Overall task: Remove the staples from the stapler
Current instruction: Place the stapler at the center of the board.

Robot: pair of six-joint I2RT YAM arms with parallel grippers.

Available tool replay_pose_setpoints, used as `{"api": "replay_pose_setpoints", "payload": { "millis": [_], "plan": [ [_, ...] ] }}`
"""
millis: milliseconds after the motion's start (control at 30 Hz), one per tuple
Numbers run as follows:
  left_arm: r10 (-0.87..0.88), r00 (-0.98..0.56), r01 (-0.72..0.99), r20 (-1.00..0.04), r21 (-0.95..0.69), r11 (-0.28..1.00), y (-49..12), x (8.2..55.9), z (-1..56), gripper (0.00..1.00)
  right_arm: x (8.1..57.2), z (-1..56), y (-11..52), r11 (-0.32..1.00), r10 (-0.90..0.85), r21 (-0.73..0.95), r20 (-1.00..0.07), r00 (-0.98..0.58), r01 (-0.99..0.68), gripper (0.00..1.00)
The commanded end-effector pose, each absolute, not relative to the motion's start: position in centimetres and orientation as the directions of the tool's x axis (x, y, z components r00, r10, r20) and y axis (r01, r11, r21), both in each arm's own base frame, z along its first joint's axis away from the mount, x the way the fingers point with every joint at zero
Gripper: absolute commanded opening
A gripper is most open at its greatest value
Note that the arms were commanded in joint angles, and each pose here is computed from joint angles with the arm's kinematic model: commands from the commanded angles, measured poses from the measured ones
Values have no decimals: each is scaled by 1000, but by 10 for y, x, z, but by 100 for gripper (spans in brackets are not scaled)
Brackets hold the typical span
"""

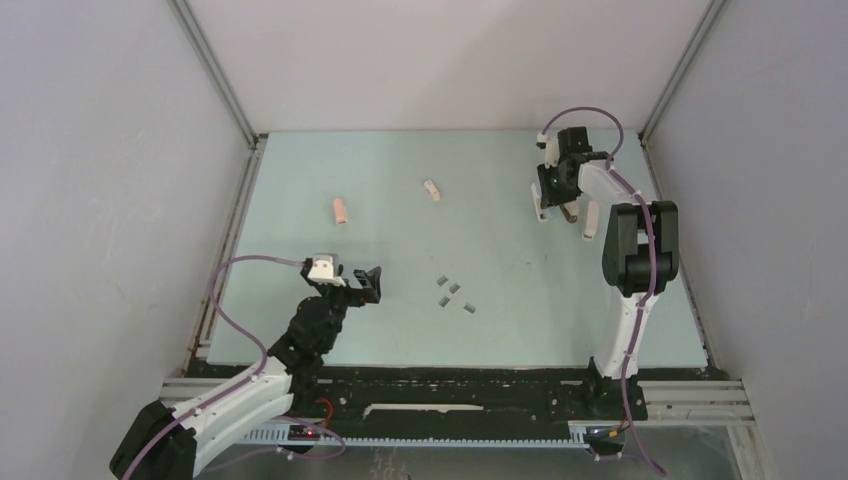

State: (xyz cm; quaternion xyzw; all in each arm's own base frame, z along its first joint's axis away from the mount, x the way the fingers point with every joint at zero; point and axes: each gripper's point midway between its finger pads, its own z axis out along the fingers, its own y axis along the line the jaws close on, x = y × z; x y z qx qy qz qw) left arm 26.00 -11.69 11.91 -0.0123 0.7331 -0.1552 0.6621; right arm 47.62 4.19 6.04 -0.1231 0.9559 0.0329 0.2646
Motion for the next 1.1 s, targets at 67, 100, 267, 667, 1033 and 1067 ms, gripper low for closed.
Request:
{"api": "replay_pose_setpoints", "payload": {
  "millis": [67, 100, 267, 667, 1033, 1067],
  "plan": [
    [-241, -56, 184, -969, -248, 951, -117, 266, 144, 100, 482, 57, 31, 970, -231, -55, -494, -838, -236, 23],
    [-242, -55, 182, -969, -248, 952, -117, 266, 145, 100, 482, 56, 32, 970, -233, -53, -493, -838, -238, 27],
    [-241, -54, 183, -969, -247, 952, -117, 266, 145, 100, 477, 59, 41, 966, -235, -23, -493, -837, -258, 41],
    [-239, -53, 187, -970, -245, 951, -118, 266, 145, 100, 461, 119, 55, 947, -243, 22, -600, -762, -320, 74],
    [-243, -51, 189, -969, -248, 950, -117, 264, 144, 100, 411, 196, 93, 825, -294, 120, -745, -599, -553, 85],
    [-247, -46, 189, -968, -251, 949, -117, 264, 146, 100, 399, 201, 104, 782, -296, 157, -758, -581, -603, 85]
  ]
}}
